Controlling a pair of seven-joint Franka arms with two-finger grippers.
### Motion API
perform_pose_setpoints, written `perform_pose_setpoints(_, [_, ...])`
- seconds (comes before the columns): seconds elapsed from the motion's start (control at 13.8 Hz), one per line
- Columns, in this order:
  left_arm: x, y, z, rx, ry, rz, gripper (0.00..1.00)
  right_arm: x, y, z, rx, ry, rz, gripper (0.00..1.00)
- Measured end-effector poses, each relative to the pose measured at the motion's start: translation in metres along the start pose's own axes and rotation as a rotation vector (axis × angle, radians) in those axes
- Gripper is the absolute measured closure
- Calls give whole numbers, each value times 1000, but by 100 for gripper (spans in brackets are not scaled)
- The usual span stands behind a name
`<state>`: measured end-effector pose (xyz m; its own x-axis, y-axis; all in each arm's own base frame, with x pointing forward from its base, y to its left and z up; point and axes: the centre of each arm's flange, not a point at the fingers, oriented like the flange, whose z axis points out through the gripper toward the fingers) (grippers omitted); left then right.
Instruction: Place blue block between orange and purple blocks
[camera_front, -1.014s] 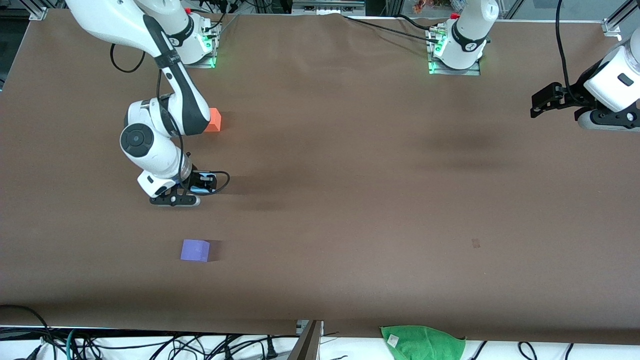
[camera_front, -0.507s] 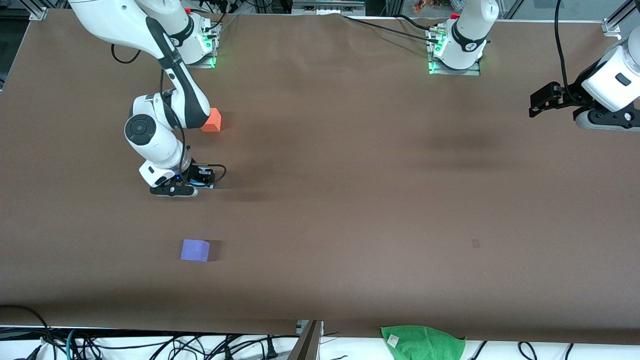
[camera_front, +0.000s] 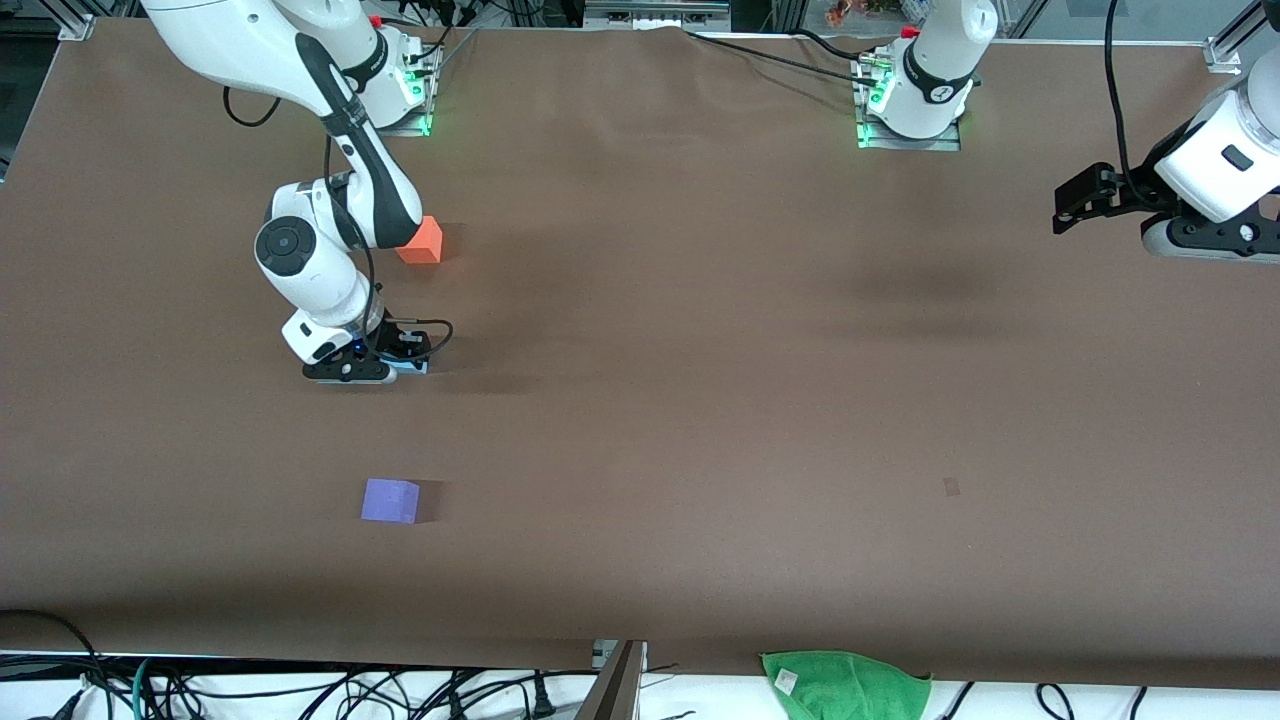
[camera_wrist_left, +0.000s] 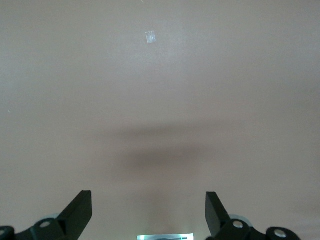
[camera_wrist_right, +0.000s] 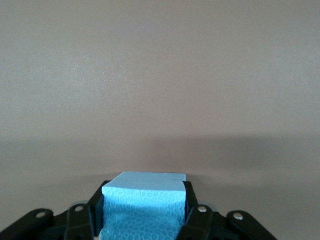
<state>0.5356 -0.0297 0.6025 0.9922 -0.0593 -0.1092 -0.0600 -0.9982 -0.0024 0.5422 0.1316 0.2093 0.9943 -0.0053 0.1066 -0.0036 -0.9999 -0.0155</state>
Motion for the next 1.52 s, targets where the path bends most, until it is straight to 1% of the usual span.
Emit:
perform_pose_setpoints(0.07, [0, 1, 0, 0, 0, 1, 0, 3, -1, -3, 3, 11, -7, 34])
perform_pose_setpoints(0.14, [0, 1, 0, 0, 0, 2, 0, 7, -2, -9, 6, 24, -17, 26])
perform_pose_setpoints(0.22, [0, 1, 0, 0, 0, 2, 0, 12, -3, -15, 9, 35, -25, 16])
perform_pose_setpoints(0.29, [0, 1, 0, 0, 0, 2, 0, 18, -5, -21, 10, 35, -34, 7])
perform_pose_setpoints(0.36, [0, 1, 0, 0, 0, 2, 0, 24, -7, -29, 9, 21, -40, 0])
perform_pose_setpoints(0.58, [0, 1, 0, 0, 0, 2, 0, 52, -16, -66, 2, -45, -64, 0])
perform_pose_setpoints(0.72, [0, 1, 0, 0, 0, 2, 0, 72, -22, -97, 1, -75, -85, 0])
perform_pose_setpoints(0.94, [0, 1, 0, 0, 0, 2, 0, 89, -25, -131, -8, -118, -124, 0])
perform_pose_setpoints(1.09, [0, 1, 0, 0, 0, 2, 0, 100, -16, -154, -19, -144, -157, 0])
perform_pose_setpoints(1.23, [0, 1, 0, 0, 0, 2, 0, 113, 0, -188, -29, -182, -184, 0])
perform_pose_setpoints(1.52, [0, 1, 0, 0, 0, 2, 0, 124, 20, -255, -40, -234, -190, 0])
